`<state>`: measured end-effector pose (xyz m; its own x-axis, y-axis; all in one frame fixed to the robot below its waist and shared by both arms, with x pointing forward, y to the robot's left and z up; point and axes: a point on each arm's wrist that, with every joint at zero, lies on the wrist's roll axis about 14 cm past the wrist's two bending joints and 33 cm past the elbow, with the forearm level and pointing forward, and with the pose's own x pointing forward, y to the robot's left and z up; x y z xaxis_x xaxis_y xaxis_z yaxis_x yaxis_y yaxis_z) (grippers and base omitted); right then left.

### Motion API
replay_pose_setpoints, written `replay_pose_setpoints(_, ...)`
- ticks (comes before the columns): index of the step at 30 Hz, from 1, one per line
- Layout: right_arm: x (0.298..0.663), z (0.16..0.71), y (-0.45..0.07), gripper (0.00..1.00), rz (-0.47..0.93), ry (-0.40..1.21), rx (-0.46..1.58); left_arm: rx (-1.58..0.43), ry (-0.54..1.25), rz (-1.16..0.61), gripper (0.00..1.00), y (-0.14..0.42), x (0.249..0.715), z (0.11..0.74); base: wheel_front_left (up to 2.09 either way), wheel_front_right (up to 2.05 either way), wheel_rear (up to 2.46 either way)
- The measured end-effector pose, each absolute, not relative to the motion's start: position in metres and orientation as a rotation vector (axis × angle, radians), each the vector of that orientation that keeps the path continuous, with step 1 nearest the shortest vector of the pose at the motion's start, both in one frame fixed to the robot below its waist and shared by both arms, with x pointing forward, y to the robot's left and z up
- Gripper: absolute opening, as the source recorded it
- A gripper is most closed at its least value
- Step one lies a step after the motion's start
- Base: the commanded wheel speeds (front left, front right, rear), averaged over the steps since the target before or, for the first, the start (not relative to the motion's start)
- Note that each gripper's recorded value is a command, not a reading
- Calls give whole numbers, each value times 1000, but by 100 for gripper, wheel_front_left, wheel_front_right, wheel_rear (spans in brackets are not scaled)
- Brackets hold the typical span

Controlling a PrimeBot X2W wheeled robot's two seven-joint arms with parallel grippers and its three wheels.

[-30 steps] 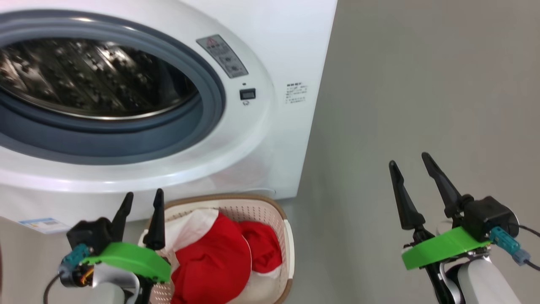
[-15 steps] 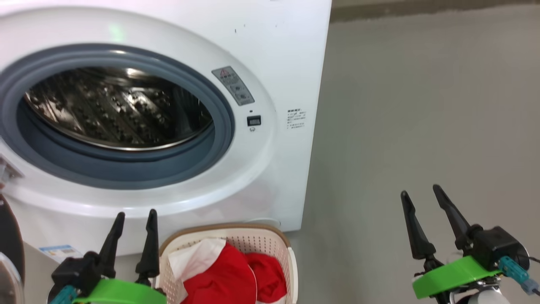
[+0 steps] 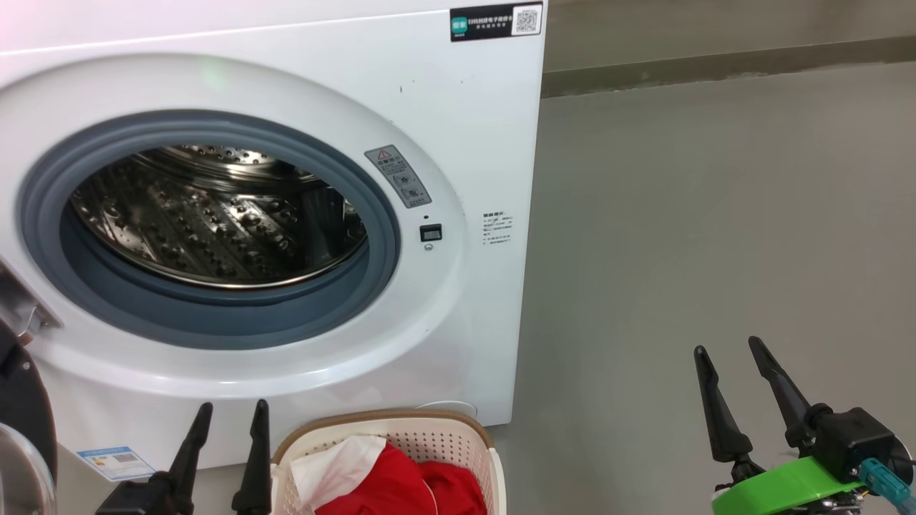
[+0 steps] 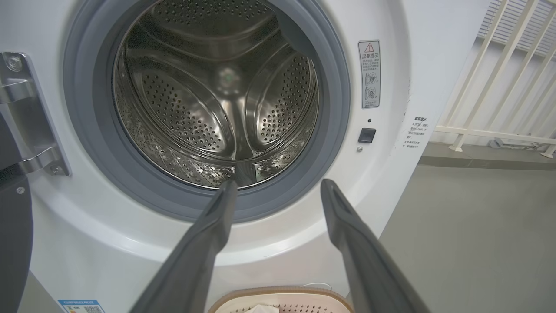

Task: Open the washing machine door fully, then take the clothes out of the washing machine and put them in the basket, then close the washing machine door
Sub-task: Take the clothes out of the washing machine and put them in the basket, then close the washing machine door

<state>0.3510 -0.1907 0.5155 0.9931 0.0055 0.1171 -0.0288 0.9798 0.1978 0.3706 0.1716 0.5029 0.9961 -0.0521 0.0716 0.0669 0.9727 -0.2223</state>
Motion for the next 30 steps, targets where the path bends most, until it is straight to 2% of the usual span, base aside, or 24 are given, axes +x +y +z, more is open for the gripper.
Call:
replay_pose_setpoints(23, 348, 516, -192, 100, 19, -120, 196, -217, -57, -36, 100, 180, 364, 499, -1, 1, 0)
replay_pose_setpoints(30, 349, 517, -197, 100, 3, -125, 213, -208, -56, -29, 100, 182, 364, 499, -72, 72, 0)
